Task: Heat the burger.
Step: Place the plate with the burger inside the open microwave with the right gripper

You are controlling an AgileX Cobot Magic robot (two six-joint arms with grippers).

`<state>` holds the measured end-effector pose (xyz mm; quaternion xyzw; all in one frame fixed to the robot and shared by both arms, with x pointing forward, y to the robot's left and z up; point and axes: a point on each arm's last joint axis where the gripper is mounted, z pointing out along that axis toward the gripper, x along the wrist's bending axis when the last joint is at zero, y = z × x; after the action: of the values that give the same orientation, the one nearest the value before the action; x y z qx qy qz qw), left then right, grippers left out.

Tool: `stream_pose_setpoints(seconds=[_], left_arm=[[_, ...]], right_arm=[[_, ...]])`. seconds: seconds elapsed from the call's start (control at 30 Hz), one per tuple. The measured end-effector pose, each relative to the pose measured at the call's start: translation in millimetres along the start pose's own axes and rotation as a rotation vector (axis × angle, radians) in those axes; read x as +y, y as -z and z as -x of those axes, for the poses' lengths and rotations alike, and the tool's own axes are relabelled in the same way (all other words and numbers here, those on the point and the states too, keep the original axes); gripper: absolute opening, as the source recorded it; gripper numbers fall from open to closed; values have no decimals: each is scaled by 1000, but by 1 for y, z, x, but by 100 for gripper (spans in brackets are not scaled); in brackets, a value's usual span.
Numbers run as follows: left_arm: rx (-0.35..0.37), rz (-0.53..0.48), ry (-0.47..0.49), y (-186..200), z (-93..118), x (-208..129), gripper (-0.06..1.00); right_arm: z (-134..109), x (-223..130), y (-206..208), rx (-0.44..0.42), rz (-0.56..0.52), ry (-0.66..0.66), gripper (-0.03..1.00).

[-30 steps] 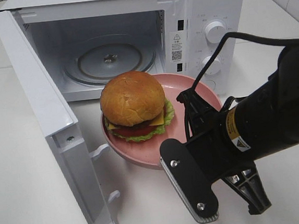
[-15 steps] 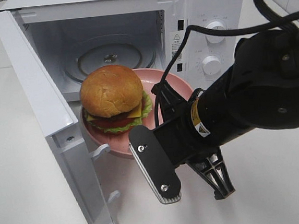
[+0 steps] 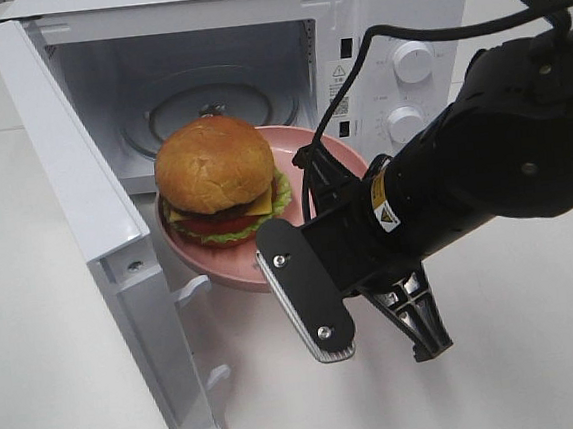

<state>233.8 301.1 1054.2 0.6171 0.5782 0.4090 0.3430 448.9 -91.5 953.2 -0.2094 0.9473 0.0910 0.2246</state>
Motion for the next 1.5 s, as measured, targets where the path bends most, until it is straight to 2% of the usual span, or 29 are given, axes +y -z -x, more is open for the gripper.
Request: stream_pose_setpoints(seconds=[0.43, 0.63, 0.97, 1.3, 1.5], left_arm=[[0, 0, 0, 0, 0, 0, 99], [0, 0, 0, 0, 0, 0, 99], [0, 0, 0, 0, 0, 0, 99], [0, 0, 0, 0, 0, 0, 99], [0, 0, 0, 0, 0, 0, 99]], right_arm=[[3, -8, -2, 11, 2, 11, 5], [16, -6, -13, 47, -13, -10, 5], [32, -1, -20, 57, -20, 2, 5], [56, -1, -23, 25, -21, -10, 5], [65, 1, -31, 40, -31, -9, 5]])
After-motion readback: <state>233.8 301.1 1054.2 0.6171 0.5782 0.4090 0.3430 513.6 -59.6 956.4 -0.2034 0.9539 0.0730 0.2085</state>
